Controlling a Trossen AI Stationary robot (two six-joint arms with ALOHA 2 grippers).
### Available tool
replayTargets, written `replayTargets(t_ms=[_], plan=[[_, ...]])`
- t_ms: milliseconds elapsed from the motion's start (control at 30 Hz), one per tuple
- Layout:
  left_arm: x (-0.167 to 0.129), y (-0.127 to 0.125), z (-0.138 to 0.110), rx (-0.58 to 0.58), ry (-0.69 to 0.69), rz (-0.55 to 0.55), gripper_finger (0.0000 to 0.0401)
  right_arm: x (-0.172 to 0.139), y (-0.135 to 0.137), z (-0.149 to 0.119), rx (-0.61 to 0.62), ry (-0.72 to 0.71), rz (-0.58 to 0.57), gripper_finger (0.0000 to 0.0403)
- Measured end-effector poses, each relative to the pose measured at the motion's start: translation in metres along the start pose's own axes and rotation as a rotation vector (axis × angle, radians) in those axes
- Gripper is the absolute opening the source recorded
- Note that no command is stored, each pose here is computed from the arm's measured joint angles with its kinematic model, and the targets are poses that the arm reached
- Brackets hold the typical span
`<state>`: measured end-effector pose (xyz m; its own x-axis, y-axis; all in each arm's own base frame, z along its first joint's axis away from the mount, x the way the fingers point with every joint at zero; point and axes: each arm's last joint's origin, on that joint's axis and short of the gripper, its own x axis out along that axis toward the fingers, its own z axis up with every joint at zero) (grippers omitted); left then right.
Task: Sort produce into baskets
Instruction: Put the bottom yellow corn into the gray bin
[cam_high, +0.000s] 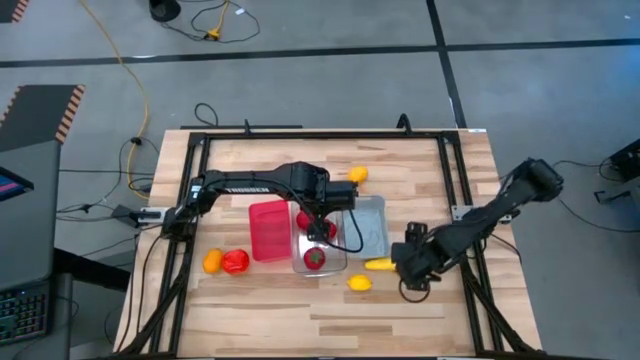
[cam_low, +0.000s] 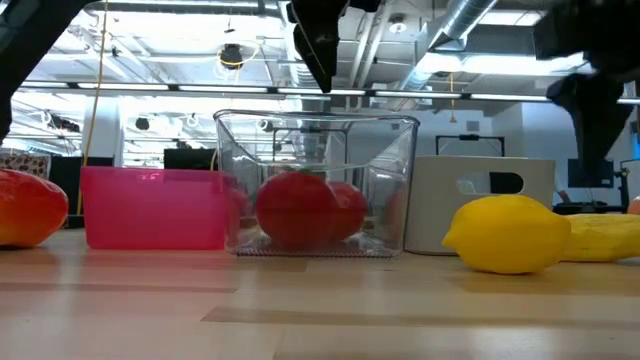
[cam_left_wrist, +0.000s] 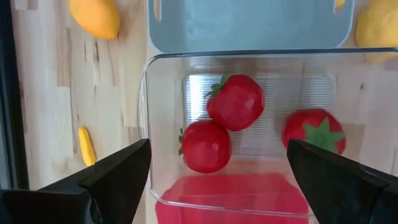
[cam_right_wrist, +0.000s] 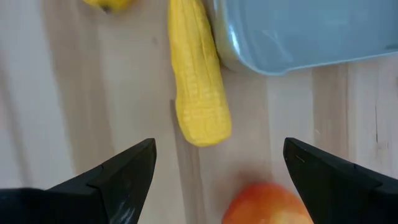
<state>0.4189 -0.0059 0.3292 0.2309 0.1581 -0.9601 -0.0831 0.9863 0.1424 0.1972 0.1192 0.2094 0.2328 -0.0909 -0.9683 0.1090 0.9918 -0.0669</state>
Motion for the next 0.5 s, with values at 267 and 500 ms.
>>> replayTargets(t_ms=[267, 500], plan=[[0.0, 0.0, 0.0, -0.006, 0.001, -0.002, 0.0364, 0.037, 0.015, 0.004, -0.034, 0.096, -0.083, 0.0361], [0.0, -0.001, 0.0, -0.006, 0.001, -0.003, 0.0364, 0.054, 0.018, 0.007, -0.033, 0.133, -0.113, 0.032]])
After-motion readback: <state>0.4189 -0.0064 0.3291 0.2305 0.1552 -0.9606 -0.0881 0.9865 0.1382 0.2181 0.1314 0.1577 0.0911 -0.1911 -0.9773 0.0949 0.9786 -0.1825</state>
